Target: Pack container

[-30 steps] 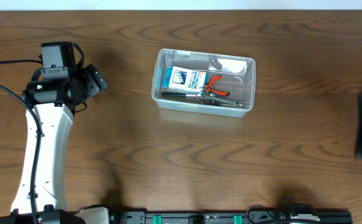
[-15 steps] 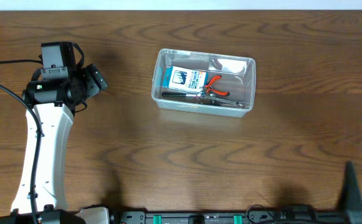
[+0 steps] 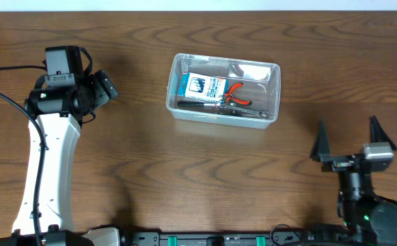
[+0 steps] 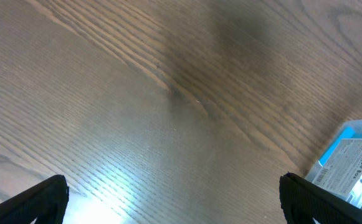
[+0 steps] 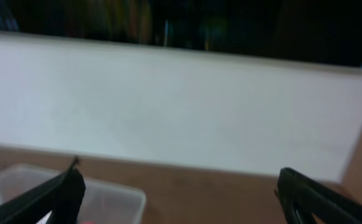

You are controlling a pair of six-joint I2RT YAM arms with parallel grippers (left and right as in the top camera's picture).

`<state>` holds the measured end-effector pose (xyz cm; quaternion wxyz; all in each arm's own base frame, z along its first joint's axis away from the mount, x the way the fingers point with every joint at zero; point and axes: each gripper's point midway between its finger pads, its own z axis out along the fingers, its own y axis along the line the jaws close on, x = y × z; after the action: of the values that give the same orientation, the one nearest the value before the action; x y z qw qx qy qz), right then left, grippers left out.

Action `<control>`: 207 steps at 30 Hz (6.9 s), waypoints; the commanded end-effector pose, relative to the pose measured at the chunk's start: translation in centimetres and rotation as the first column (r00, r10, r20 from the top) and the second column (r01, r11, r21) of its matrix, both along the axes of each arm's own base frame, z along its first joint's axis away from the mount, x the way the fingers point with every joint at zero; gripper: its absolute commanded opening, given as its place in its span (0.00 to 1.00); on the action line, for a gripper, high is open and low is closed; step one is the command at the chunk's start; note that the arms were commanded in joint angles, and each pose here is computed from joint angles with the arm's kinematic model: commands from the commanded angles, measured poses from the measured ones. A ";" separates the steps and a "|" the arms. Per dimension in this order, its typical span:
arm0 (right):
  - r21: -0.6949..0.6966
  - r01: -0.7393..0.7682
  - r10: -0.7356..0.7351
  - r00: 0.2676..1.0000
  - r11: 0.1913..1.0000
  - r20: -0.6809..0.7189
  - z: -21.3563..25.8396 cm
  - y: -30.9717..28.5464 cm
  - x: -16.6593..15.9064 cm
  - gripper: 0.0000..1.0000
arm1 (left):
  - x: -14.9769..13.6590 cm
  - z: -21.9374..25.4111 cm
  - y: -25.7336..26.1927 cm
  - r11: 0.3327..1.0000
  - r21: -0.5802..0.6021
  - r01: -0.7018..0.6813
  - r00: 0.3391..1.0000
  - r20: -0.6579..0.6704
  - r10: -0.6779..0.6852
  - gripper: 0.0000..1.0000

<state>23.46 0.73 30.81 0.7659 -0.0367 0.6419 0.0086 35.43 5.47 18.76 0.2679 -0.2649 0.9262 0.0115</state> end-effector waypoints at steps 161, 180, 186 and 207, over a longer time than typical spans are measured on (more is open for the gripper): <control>0.066 0.165 -0.145 0.960 0.984 -0.239 -14.9 -2.2 1.1 0.99 | -13.5 7.3 -2.4 0.999 0.034 0.012 0.561 0.827 -0.035 0.98; 0.066 0.165 -0.145 0.960 0.984 -0.239 -14.9 -2.2 1.1 0.99 | -12.6 -1.8 -2.5 0.999 0.022 0.026 0.645 0.763 -0.033 0.98; 0.066 0.165 -0.145 0.960 0.984 -0.239 -14.9 -2.2 1.1 0.99 | -12.4 -3.2 -2.5 0.999 0.019 0.027 0.667 0.744 -0.032 0.98; 0.066 0.165 -0.145 0.960 0.984 -0.239 -14.9 -2.2 1.1 0.99 | -12.3 -5.8 -2.5 0.978 0.194 0.079 0.719 0.669 -0.190 0.98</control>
<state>24.61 -1.44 15.92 0.6826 0.0459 0.7291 -0.0197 23.07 3.25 14.11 0.6139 -0.2156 0.7560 -0.0714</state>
